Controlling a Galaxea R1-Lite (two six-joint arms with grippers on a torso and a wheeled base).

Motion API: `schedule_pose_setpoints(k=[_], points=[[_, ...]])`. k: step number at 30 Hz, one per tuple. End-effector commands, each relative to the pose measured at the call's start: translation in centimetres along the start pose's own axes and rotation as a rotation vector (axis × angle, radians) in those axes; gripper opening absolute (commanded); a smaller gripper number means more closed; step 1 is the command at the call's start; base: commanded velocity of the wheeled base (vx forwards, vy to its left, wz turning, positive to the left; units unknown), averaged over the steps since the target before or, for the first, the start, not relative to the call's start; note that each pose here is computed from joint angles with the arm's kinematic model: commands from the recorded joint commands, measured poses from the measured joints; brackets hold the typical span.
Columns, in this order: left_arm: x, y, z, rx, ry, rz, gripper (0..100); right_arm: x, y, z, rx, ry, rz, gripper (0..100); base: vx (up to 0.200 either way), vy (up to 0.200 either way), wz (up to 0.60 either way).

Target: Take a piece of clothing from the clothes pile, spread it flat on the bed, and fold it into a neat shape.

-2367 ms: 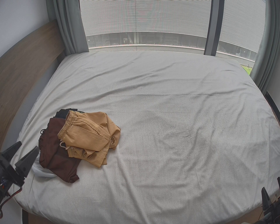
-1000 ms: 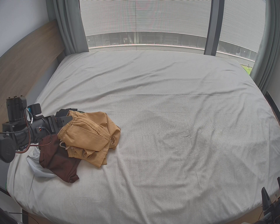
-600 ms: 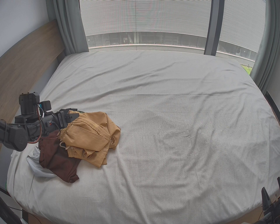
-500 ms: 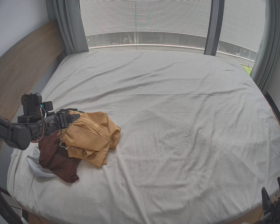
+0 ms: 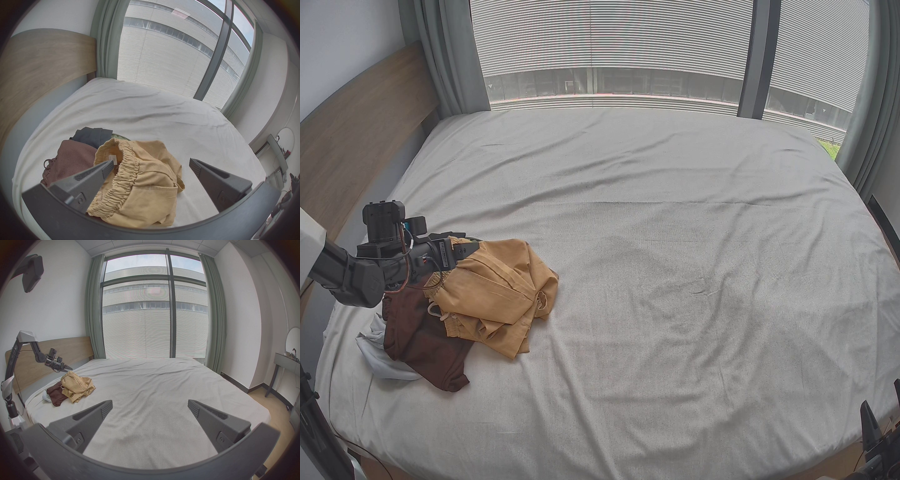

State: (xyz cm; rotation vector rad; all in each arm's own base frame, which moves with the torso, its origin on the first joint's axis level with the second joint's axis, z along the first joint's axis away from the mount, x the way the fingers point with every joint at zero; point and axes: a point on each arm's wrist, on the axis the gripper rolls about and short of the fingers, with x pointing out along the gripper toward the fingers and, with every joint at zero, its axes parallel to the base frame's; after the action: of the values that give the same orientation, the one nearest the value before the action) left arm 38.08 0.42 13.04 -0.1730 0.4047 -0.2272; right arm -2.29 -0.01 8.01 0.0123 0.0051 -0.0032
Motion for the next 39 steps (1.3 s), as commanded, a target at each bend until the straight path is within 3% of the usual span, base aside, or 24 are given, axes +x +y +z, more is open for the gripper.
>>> schedule_pose_setpoints(k=[1, 9, 16, 28, 29, 39], points=[[1.3, 0.7, -0.9, -0.002, 0.027, -0.007, 100, 0.0, 0.0, -0.4, 0.000, -0.002, 0.000, 100, 0.000, 0.000, 0.00], [1.5, 1.3, -0.9, -0.013, 0.037, -0.105, 100, 0.0, 0.0, -0.5, -0.002, -0.001, 0.000, 100, 0.000, 0.000, 0.00], [2.4, 2.7, -1.3, -0.025, 0.041, -0.108, 100, 0.0, 0.0, -0.5, -0.002, -0.001, 0.000, 100, 0.000, 0.000, 0.00], [2.7, 2.9, -1.9, -0.030, 0.059, -0.133, 100, 0.0, 0.0, -0.5, -0.002, -0.001, 0.000, 100, 0.000, 0.000, 0.00], [2.7, 2.9, -2.1, -0.031, 0.065, -0.132, 0, 0.0, 0.0, -0.5, -0.002, -0.001, 0.000, 100, 0.000, 0.000, 0.00], [2.3, 2.6, -2.8, -0.029, 0.093, -0.188, 0, 0.0, 0.0, -0.4, -0.002, -0.002, 0.000, 100, 0.000, 0.000, 0.00]])
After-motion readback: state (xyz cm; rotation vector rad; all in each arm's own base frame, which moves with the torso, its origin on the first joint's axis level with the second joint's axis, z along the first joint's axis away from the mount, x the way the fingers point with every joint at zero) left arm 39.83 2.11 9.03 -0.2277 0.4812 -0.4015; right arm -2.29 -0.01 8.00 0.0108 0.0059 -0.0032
